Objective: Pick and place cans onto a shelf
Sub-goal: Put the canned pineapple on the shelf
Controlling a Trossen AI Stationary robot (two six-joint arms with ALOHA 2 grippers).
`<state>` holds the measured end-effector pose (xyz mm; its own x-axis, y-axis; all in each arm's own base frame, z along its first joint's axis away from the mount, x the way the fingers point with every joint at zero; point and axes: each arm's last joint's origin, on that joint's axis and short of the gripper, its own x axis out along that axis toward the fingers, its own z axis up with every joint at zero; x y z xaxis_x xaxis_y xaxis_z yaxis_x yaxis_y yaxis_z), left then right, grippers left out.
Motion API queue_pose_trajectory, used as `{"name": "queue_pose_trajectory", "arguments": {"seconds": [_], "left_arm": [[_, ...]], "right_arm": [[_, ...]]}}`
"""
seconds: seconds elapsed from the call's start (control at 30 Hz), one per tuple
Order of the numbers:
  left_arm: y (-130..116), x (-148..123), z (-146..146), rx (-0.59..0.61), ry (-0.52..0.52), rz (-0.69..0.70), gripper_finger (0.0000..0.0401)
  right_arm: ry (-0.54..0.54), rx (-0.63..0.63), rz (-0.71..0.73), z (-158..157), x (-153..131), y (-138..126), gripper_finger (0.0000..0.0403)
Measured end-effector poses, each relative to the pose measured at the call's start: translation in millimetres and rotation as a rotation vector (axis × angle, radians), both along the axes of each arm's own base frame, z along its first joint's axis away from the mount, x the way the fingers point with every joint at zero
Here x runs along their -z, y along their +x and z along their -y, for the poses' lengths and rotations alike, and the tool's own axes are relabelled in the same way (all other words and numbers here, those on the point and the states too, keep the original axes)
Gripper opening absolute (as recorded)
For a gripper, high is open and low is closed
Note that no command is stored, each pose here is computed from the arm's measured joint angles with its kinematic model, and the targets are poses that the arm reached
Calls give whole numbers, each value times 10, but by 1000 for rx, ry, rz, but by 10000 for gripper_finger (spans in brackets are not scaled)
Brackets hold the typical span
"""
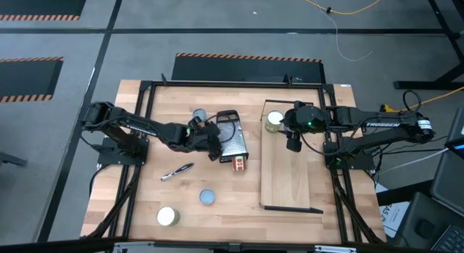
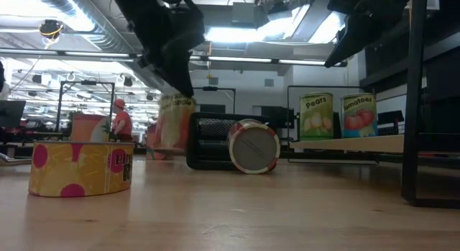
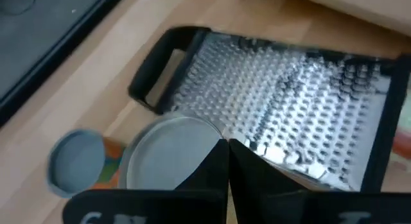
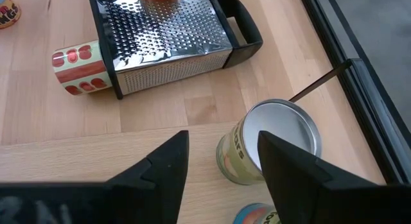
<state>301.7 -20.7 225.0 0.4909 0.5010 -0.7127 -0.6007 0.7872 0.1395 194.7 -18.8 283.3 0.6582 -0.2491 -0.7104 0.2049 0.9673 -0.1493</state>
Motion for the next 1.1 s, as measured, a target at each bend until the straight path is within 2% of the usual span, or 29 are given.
{"name": "queue_pose_trajectory", "arguments": {"seconds": [0.27,0.73,0.87,1.1], "left_arm": [[39,74,108,-8,35,2,0],[54,153,167,0,27,-19,1],[57,152,166,-1,26,-15,19],[60,150,167,3,26,-13,75]], "right_arm": [[0,0,0,0,0,0,191],[1,-1,0,0,0,0,191],[1,-1,0,-1,0,0,191],[0,-1,0,0,0,0,191]]}}
